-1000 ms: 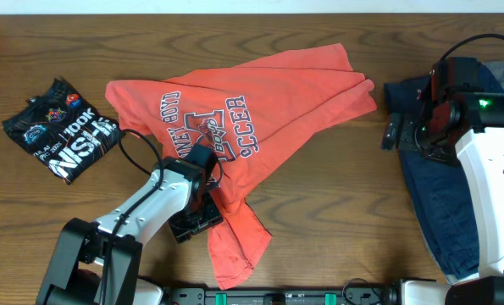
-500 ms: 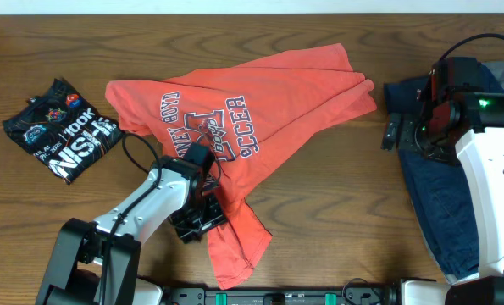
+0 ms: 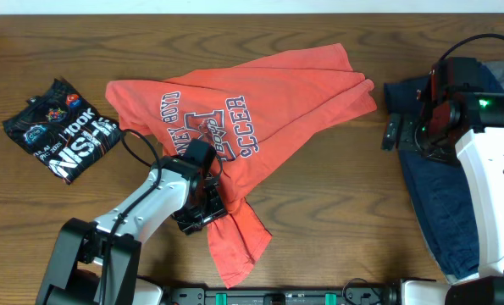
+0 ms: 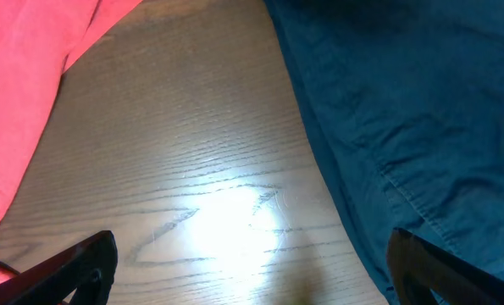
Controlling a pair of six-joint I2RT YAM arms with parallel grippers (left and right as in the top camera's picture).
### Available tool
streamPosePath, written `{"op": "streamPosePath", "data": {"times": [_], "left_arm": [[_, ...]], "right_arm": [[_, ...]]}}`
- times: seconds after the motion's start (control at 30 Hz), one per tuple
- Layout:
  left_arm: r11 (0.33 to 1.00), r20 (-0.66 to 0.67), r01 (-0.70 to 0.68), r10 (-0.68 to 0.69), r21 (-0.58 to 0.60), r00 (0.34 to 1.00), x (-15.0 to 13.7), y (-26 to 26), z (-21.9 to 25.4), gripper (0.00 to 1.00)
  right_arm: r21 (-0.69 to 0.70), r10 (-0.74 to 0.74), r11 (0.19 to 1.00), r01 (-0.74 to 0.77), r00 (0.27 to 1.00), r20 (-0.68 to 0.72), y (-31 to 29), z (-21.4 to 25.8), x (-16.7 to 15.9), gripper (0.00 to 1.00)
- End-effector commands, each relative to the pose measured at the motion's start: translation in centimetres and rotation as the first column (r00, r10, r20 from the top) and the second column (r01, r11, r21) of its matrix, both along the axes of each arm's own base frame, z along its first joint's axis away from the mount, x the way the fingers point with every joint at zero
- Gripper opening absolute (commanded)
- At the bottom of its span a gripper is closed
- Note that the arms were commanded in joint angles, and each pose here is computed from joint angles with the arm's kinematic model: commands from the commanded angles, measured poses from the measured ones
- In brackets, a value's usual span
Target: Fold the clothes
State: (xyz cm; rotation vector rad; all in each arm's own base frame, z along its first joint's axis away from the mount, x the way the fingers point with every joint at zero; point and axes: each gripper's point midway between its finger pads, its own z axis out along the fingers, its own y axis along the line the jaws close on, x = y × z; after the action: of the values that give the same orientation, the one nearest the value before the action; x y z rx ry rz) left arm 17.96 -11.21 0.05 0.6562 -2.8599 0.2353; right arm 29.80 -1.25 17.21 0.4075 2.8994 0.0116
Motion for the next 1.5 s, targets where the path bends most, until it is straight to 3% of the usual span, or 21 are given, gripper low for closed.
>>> {"op": "streamPosePath", "data": {"times": [0.0,0.1,0.5,0.57,0.63,0.87,0.9,1.0,1.3,1.47], "left_arm": [[0.999,0.002,-0.011,0.011,0.032,1.0,-0.2,0.6,-0.1,0.55],[0.999,0.0,-0.011,0.011,0.033,1.0,-0.3,0.7,-0.2,0.45],[0.998,-0.06,-0.008,0.012,0.056,0.998,-2.2,1.4,-0.8,0.46],[0.998,-0.07,-0.007,0.011,0.06,0.997,-2.5,1.5,-0.7,0.43],[0.997,-0.078,-0.007,0.013,0.078,0.997,-2.7,1.9,-0.7,0.33],[0.996,-0.068,-0.026,0.032,0.091,0.997,-2.3,2.4,-0.8,0.32],[0.996,-0.068,-0.025,0.032,0.091,0.997,-2.3,2.4,-0.8,0.29],[0.996,-0.07,-0.022,0.028,0.091,0.997,-2.4,2.4,-0.7,0.07],[0.993,-0.17,0.035,-0.015,0.113,0.985,-4.4,3.1,1.3,0.06],[0.993,-0.17,0.06,-0.042,0.106,0.985,-4.5,3.2,2.3,0.11]], "right_arm": [[0.0,0.01,1.0,-0.01,1.0,-0.004,-0.1,-0.1,-0.2,0.99],[0.001,0.01,1.0,-0.01,1.0,-0.003,-0.1,-0.1,-0.2,0.99],[0.0,0.013,1.0,-0.013,1.0,-0.003,-0.1,-0.1,-0.2,0.99],[-0.001,0.013,1.0,-0.013,1.0,-0.004,-0.1,-0.1,-0.2,0.99],[-0.009,0.012,1.0,-0.012,1.0,-0.004,-0.2,-0.1,-0.2,0.99],[-0.013,0.015,1.0,-0.015,1.0,-0.004,-0.3,-0.1,-0.2,0.99],[-0.013,0.015,1.0,-0.015,1.0,-0.004,-0.3,-0.1,-0.2,0.99],[-0.013,0.015,1.0,-0.015,1.0,-0.004,-0.3,-0.1,-0.2,0.99],[-0.016,0.013,1.0,-0.013,1.0,0.001,-0.3,-0.1,-0.1,0.99],[-0.016,0.014,1.0,-0.013,1.0,0.008,-0.3,0.0,0.1,0.99]]}}
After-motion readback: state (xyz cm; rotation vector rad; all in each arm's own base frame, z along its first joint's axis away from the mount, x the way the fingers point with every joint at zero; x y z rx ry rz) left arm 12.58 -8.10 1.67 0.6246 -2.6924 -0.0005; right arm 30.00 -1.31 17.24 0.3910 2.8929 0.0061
